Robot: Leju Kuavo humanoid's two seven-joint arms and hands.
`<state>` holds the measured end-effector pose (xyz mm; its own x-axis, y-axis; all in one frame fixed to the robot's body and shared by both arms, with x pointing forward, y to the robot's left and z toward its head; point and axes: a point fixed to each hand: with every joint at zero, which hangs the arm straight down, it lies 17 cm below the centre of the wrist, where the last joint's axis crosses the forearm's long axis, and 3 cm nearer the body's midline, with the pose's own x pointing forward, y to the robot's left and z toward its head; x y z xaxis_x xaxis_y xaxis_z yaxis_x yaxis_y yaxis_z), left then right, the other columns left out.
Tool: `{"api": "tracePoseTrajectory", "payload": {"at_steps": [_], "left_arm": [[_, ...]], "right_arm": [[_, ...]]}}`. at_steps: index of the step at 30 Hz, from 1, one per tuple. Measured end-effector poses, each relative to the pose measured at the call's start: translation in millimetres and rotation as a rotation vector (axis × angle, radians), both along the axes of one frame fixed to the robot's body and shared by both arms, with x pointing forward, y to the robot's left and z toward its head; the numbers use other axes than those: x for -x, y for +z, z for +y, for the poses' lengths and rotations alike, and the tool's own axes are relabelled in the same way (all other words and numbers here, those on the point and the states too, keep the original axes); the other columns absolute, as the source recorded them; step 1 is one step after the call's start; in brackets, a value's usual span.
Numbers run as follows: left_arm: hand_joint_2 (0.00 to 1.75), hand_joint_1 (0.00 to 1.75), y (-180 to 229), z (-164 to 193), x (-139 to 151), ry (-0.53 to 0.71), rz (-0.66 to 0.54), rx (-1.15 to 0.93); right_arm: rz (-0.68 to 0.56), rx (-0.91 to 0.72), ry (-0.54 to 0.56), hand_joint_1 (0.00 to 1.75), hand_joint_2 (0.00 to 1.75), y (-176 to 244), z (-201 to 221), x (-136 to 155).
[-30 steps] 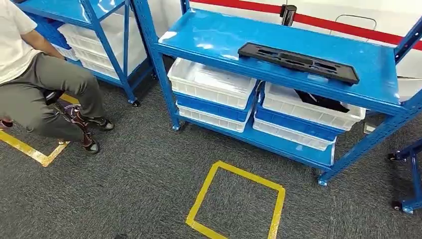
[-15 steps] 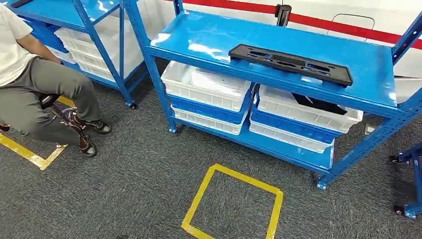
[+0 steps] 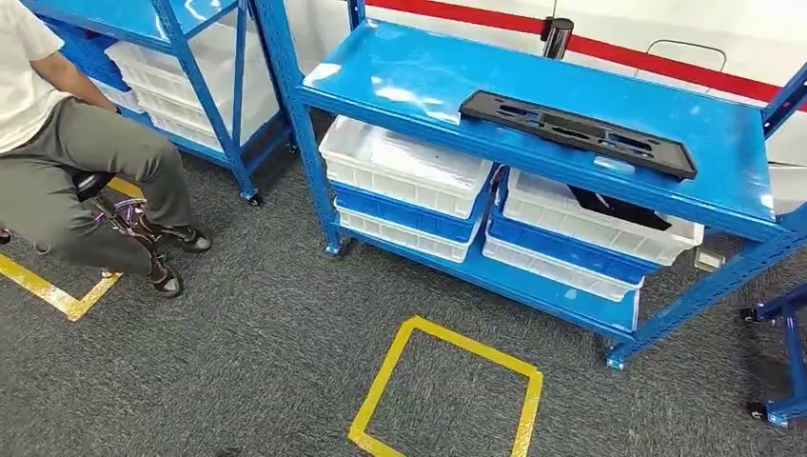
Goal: Take the parts from the cabinet and place them on the table.
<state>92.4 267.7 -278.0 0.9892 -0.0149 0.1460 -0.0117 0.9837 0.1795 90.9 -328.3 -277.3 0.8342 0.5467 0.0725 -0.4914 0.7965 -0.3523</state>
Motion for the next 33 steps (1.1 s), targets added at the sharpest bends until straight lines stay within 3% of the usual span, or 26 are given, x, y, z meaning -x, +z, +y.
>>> {"api": "tracePoseTrajectory", "payload": {"at_steps": [33], "left_arm": [[0.00,0.00,0.2,-0.2,-1.3,-0.016,0.007,-0.003]], "right_arm": [[0.006,0.003,-0.072,0.00,1.75,0.2,-4.9,1.1]]}}
